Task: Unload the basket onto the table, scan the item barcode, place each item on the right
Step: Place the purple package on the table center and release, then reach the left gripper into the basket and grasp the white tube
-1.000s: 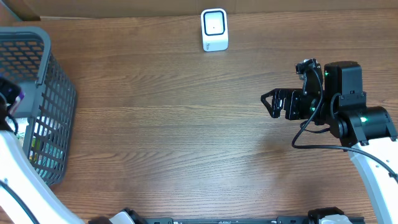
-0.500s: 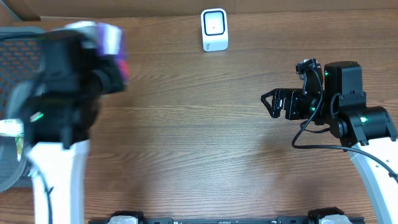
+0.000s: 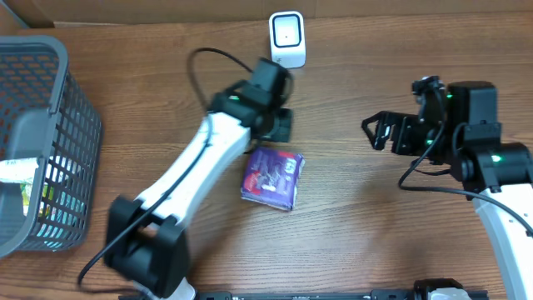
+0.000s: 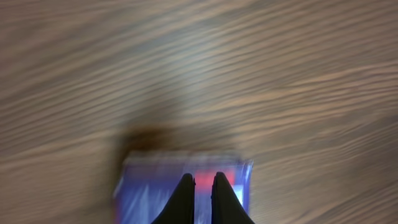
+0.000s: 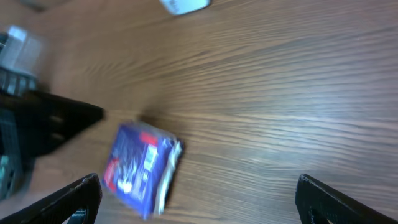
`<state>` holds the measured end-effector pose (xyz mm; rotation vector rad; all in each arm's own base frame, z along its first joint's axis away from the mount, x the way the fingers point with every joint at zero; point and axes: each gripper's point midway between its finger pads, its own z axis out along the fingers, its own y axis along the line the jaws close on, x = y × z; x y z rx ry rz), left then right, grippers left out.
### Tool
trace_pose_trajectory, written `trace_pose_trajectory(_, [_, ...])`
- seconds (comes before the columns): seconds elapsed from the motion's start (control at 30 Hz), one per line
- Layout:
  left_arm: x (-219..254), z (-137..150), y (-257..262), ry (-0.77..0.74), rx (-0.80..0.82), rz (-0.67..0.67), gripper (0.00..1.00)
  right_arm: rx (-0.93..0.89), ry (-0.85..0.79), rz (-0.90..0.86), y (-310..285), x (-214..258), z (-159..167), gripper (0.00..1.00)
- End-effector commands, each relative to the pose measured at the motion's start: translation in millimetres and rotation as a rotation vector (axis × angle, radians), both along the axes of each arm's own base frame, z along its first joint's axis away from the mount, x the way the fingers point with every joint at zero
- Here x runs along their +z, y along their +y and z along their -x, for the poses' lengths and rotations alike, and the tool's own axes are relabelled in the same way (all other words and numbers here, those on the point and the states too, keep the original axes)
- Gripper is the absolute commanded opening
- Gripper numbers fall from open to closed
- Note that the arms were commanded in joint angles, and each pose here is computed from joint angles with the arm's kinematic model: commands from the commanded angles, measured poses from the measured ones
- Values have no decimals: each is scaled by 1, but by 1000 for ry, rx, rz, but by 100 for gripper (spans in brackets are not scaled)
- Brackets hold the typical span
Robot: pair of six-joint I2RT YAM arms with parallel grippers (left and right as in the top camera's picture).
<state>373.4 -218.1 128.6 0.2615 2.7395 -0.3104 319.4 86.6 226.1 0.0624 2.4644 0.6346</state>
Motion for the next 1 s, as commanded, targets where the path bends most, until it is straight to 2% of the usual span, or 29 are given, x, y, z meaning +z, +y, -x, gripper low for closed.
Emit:
trace_pose_trajectory(0.0, [-22,8,-40,69,-19,97,4,-69,-10,-30,-15,10,-7,100])
trace_pose_trajectory(0.17, [-21,0,-52,20,-35,90,6,-97,-3,-52,-26,10,-8,100])
trace_pose_trajectory(0.27, [5,-13,-36,-21,-12,67,24,-97,-1,-52,-26,10,-8,100])
trace_pose_trajectory(0.37, [47,-25,-15,-72,-17,46,38,-97,-1,-52,-26,10,-8,100])
trace_pose_trajectory(0.5, [117,-34,26,-143,27,42,52,-97,2,-52,-26,9,-7,100])
trace_pose_trajectory(0.6, [174,-32,69,-216,94,49,60,-97,3,-52,-26,9,-7,100])
trace_pose_trajectory(0.7, [232,-22,136,-321,249,12,68,-97,5,-52,-26,9,-7,100])
trace_pose_trajectory(0.77, [253,-12,177,-364,353,-28,73,-97,10,-52,-26,8,-6,100])
trace_pose_trajectory(0.87, [272,10,240,-399,523,-69,81,-94,19,-48,-26,7,-4,100])
trace_pose_trajectory(0.97, [276,35,301,-385,743,-75,82,-92,22,-47,-26,6,-3,100])
